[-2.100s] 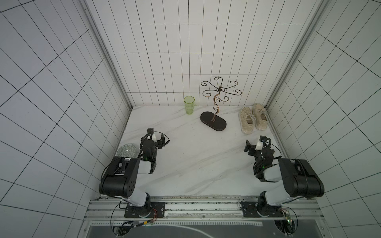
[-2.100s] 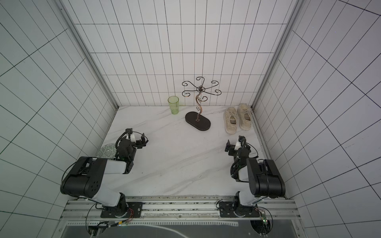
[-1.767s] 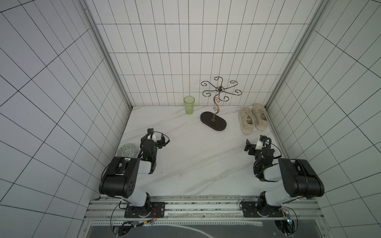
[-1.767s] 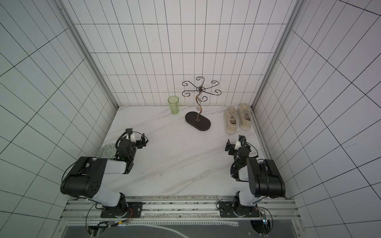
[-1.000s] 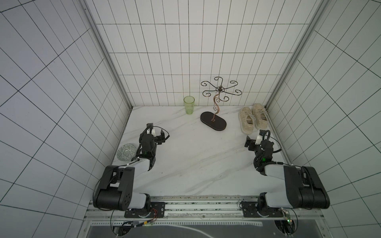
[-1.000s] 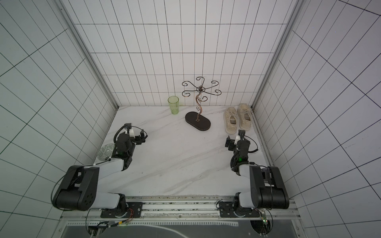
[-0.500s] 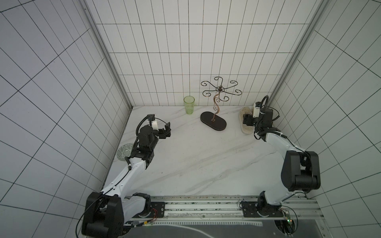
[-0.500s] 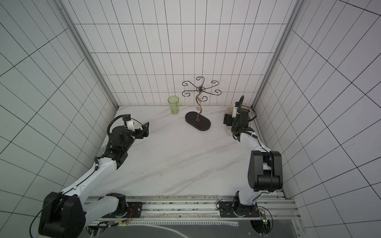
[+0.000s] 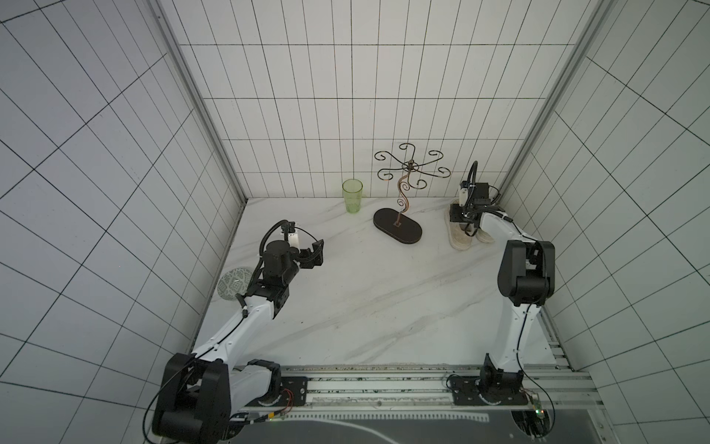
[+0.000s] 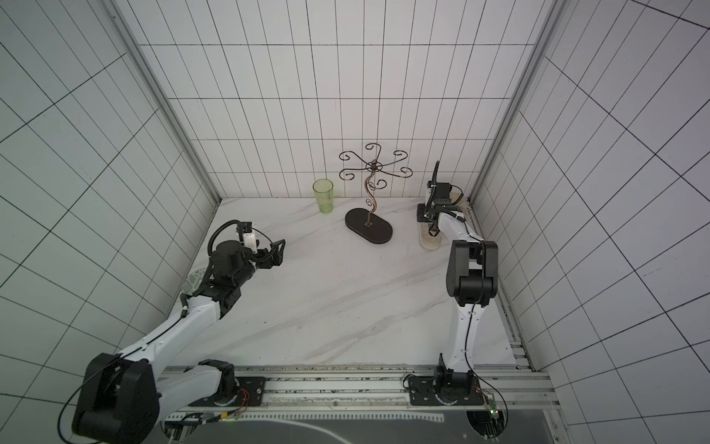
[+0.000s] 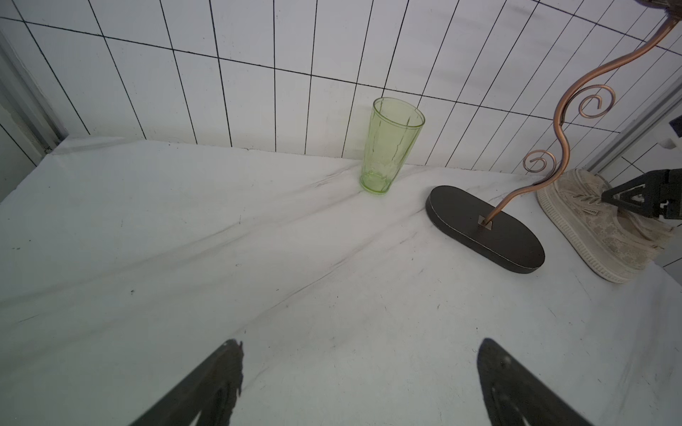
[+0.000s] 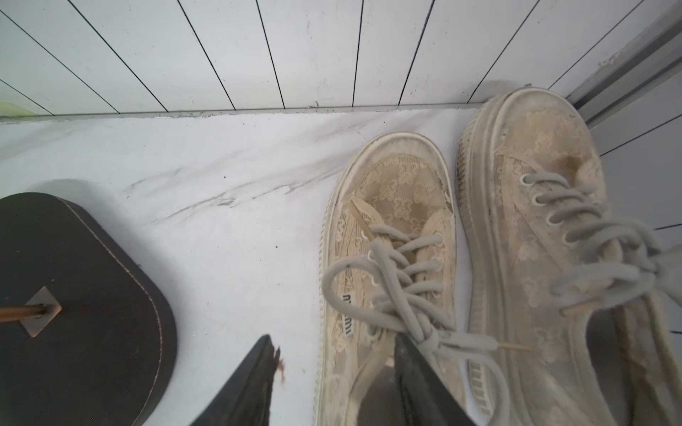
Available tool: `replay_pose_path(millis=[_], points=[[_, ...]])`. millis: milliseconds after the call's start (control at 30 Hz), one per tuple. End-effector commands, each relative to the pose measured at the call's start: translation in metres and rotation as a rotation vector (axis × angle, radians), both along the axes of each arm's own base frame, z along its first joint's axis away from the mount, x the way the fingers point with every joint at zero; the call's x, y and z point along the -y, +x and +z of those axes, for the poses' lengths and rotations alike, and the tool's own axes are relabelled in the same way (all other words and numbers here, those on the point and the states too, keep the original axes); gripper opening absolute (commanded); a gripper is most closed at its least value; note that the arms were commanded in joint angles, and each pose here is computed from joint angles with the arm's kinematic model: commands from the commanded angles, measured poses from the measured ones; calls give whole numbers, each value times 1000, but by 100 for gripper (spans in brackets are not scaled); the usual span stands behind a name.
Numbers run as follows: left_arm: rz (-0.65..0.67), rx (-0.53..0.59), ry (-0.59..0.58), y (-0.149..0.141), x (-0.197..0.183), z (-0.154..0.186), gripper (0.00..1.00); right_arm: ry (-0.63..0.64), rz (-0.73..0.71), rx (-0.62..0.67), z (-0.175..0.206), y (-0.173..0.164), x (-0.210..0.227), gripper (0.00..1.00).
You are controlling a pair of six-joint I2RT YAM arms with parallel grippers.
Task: Remove the insole from the shoe
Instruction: Move the shoe to the center of the board.
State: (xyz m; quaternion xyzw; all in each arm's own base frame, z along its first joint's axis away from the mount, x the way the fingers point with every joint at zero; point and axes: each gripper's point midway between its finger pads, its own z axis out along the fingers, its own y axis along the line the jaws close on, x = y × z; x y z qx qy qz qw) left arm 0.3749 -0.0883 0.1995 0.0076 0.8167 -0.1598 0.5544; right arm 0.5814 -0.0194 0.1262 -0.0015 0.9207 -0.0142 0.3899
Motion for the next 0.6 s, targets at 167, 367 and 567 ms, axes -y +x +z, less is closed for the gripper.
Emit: replay_pose_path(millis=[167, 367, 567], points=[[-20, -24, -34, -1, 6, -9, 98, -63, -5, -87, -8, -7, 10, 49], [-1, -55, -20, -2, 3, -17, 98, -40, 13, -127, -21, -23, 5, 42], [0, -52, -25, -3, 2, -17, 98, -42, 23, -156, -33, -28, 6, 39]])
